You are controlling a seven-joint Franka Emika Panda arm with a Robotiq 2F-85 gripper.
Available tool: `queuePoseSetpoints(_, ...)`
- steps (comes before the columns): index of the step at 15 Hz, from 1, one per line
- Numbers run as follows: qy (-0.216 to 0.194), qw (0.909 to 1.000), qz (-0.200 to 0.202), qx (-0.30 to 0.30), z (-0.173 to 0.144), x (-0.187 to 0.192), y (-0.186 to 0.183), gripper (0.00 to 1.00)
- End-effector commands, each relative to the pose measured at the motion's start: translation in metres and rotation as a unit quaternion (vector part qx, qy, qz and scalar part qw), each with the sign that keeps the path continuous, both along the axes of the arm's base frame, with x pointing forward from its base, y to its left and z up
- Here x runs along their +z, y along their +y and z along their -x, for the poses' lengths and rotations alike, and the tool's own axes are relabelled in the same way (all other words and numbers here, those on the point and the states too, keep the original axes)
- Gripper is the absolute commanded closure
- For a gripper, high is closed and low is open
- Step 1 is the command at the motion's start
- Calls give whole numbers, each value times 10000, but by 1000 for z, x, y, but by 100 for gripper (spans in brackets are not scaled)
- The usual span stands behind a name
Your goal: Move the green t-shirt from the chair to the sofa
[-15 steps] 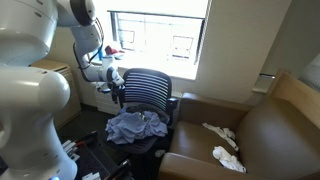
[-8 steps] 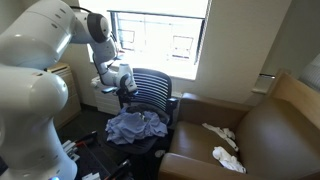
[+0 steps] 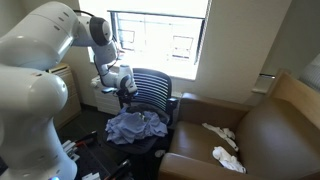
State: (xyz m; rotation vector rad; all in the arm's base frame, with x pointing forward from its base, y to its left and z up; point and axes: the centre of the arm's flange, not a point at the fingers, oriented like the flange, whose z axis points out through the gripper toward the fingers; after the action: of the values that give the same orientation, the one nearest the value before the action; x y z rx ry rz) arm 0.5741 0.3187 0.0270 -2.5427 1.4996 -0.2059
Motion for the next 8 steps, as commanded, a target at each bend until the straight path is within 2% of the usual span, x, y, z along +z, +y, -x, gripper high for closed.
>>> queuePoseSetpoints(1,273,9995,-169,-82,-4,-43,-4,0)
queuePoseSetpoints(2,360,9989,-293,-49,-3,-56,-4,0)
queuePoseSetpoints(4,405,9990,-130,-156,-5,-84,-1,0)
queuePoseSetpoints(5,372,9992,-103,-130,11,-54,-8,0)
queuePoseSetpoints(8,416,9990,-67,-141,12,-82,-10,0)
